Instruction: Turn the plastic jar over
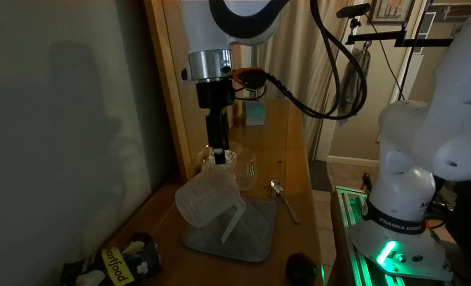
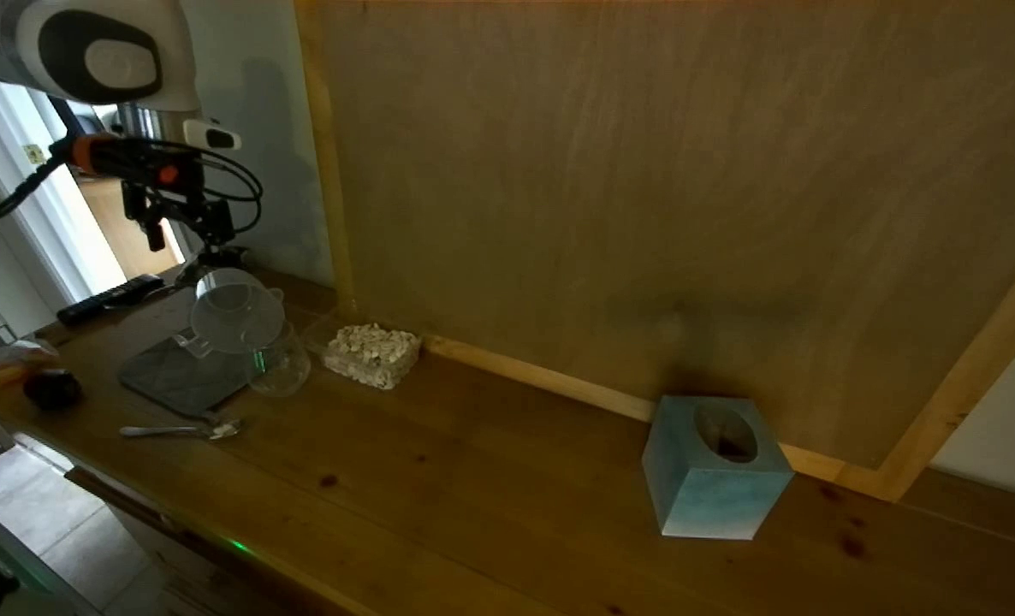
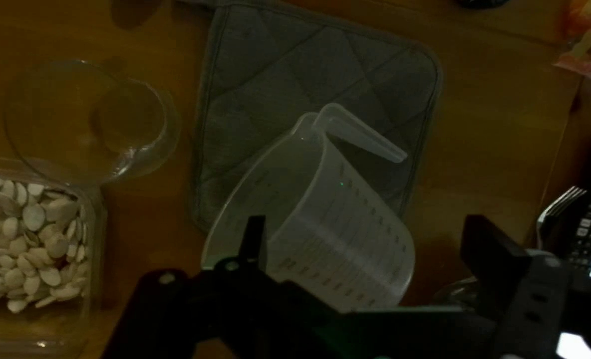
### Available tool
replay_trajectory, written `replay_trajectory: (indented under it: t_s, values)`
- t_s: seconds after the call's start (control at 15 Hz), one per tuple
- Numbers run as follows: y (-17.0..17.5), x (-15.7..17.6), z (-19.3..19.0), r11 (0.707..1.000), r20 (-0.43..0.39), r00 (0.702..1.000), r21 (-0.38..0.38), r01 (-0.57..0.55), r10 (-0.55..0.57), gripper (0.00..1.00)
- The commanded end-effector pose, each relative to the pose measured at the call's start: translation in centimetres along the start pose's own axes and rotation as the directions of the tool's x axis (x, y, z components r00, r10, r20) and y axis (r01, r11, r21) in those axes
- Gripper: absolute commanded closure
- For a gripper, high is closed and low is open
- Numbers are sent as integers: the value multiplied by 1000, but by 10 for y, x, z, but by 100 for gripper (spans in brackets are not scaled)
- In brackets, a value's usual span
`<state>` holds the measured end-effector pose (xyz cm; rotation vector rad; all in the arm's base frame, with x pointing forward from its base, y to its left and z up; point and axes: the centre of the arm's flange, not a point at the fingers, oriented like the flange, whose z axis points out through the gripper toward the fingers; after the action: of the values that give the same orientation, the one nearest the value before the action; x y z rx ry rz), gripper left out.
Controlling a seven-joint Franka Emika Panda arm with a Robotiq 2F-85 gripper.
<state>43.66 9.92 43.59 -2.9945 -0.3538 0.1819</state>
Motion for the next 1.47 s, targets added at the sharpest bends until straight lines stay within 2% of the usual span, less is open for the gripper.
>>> replay_trajectory:
  t_s: [0.0, 0.27, 0.47, 0.67, 0.87, 1.07, 1.33, 1.4]
  values:
    - [44, -23, 12, 984, -75, 986, 115, -139, 148, 0]
    - [77, -24, 27, 934, -143, 950, 271, -233, 278, 0]
    - [91, -20, 41, 874, -178, 917, 410, -261, 357, 0]
    - [99, -19, 54, 789, -182, 882, 550, -275, 434, 0]
    - [105, -19, 66, 681, -157, 849, 677, -279, 504, 0]
    - [109, -19, 73, 617, -144, 825, 735, -281, 547, 0]
    - [113, -23, 82, 569, -108, 804, 762, -311, 584, 0]
    - [115, -23, 83, 565, -98, 802, 760, -322, 589, 0]
